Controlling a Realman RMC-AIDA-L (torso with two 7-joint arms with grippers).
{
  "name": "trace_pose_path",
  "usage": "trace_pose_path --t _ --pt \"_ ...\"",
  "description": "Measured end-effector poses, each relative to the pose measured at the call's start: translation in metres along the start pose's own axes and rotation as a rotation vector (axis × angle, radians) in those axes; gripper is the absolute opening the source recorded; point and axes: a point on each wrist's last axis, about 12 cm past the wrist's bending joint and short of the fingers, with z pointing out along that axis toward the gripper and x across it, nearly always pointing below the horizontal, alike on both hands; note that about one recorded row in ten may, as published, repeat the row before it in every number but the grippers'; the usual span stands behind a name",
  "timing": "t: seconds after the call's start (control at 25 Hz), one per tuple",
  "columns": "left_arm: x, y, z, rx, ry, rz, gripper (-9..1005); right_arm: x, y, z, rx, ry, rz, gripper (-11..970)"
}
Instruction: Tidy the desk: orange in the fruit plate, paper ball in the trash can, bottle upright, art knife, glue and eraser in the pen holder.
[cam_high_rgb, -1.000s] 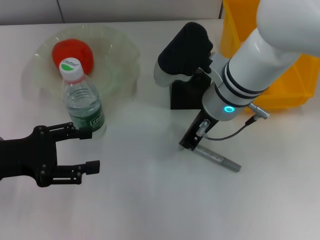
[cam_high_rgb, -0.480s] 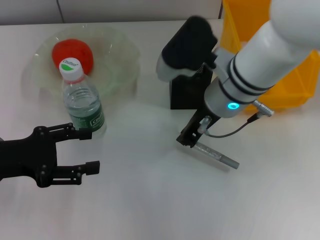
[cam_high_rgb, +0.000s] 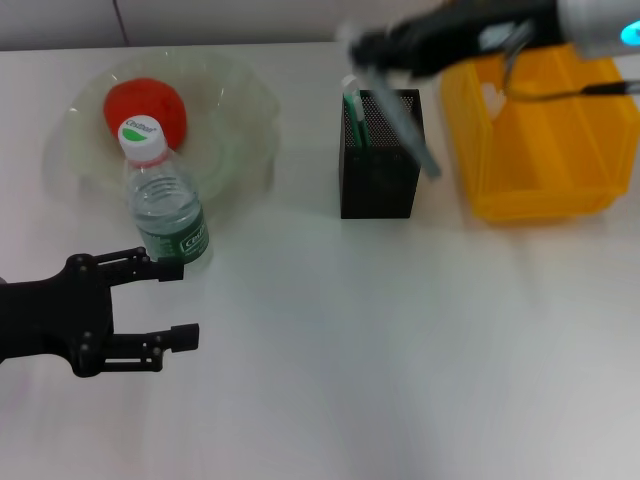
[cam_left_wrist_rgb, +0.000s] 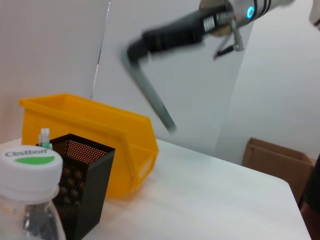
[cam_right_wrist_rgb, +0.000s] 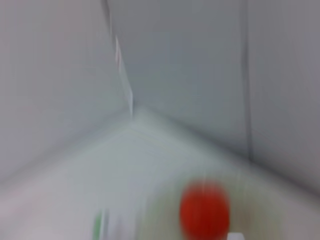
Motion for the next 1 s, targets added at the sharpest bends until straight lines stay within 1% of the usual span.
trace_pose_path --t 0.08,0.16,0.2,0.24,0.32,0.4,0.48,0.6,0.84,0.96,1.0 --pt "0.000 0.000 0.001 0.002 -0.002 -0.001 844 0.008 -0.016 -0.014 -0.022 -0.185 0.029 131" --pt "0.000 -0.001 0.001 0.004 -0.004 -0.001 844 0.022 -0.031 -0.018 -0.024 -0.324 0.034 133" --pt "0.000 -0.001 0.002 0.005 -0.005 -0.002 844 0.031 -0.038 -0.018 -0.018 -0.383 0.028 134" --pt "0.001 -0.002 0.003 0.006 -0.007 -0.002 844 0.044 -0.047 -0.018 -0.016 -0.464 0.044 135" --pt "0.001 -0.002 0.004 0.009 -0.010 -0.002 844 0.062 -0.059 -0.015 -0.003 -0.561 0.063 137" --pt "0.000 -0.002 0.004 0.013 -0.013 0.000 844 0.079 -0.067 -0.007 0.015 -0.614 0.091 139" --pt "0.000 -0.002 0.005 0.016 -0.014 0.001 844 0.091 -0.071 0.001 0.030 -0.614 0.106 141" --pt "-0.001 -0.002 0.005 0.018 -0.015 0.002 844 0.102 -0.071 0.016 0.022 -0.572 0.127 144" --pt "-0.001 -0.003 0.009 0.028 -0.022 0.003 844 0.108 -0.069 0.020 -0.008 -0.502 0.135 150" --pt "-0.002 -0.004 0.009 0.041 -0.027 0.006 844 0.107 -0.065 0.011 -0.053 -0.501 0.108 358" --pt "-0.002 -0.005 0.009 0.048 -0.030 0.008 844 0.107 -0.062 0.005 -0.078 -0.507 0.098 406"
